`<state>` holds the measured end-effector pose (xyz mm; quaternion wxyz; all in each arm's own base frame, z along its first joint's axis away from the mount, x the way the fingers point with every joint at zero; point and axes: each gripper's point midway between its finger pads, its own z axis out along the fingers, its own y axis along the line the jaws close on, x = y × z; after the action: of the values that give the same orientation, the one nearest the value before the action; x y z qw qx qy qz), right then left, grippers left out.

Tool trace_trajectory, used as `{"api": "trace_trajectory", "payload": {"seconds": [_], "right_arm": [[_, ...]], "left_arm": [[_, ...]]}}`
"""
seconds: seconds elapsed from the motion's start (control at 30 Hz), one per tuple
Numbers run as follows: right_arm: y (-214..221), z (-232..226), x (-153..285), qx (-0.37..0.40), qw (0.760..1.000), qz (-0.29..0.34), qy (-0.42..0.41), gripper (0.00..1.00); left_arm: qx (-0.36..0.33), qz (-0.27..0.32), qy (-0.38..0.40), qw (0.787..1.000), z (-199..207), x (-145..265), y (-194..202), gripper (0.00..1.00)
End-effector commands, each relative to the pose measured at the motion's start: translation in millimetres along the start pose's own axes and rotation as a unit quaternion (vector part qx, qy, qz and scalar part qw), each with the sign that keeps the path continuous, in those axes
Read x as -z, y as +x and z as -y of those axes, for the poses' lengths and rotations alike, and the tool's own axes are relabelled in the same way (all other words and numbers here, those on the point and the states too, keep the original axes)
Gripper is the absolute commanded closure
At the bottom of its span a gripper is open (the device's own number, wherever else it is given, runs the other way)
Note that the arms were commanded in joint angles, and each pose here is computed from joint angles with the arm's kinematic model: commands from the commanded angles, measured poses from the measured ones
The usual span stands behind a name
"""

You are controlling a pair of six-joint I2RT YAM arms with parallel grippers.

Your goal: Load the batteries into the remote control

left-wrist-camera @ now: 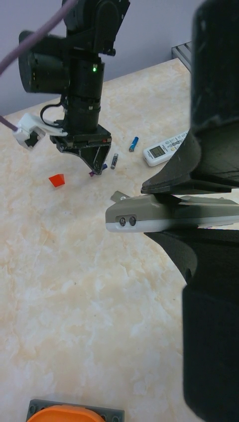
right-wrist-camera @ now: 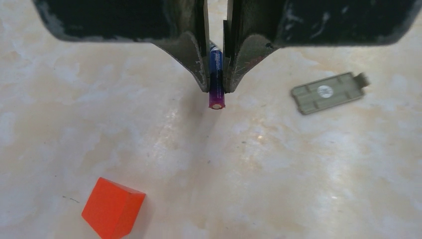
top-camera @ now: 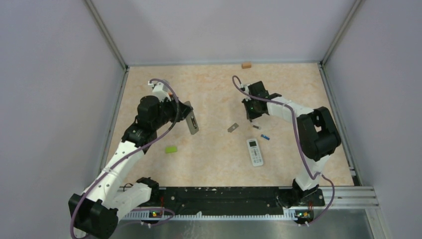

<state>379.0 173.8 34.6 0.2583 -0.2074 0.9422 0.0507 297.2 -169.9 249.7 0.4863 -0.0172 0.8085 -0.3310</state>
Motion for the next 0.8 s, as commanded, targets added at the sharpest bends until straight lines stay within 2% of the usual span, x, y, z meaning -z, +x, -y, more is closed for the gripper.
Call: {"api": "trace_trajectory", "payload": {"seconds": [0.0, 0.07, 0.17, 0.37, 0.6, 0.77], "right_arm": [[-52.2, -33.6, 53.8, -0.056, 0.988, 0.114, -0.092, 0.92], [-52.7, -53.1, 67.7, -0.063, 0.98, 0.126, -0.142, 0.92], [-40.5, -76.6, 77.0, -0.074, 0.979, 0.11, -0.157, 0.92], [15.5, -100.3, 68.4, -0.112, 0.99, 0.034, -0.072, 0.91], [55.3, -123.7, 59.2, -0.14, 0.99, 0.011, -0.022, 0.89], [67.2, -122.8, 51.0, -0.132, 0.991, -0.002, 0.003, 0.83]], "left_arm": [[-0.003, 0.036, 0.008, 0.999, 3.6, 3.6, -14.1, 1.0], [0.0, 0.041, 0.007, 0.999, 3.4, 4.8, -15.6, 1.0], [0.005, 0.053, -0.006, 0.999, -1.0, 7.0, -19.1, 1.0], [0.022, 0.081, -0.037, 0.996, -12.9, 12.4, -23.4, 1.0], [0.03, 0.081, -0.04, 0.995, -16.1, 10.8, -20.8, 1.0], [0.03, 0.075, -0.04, 0.996, -17.0, 8.8, -17.4, 1.0]]}}
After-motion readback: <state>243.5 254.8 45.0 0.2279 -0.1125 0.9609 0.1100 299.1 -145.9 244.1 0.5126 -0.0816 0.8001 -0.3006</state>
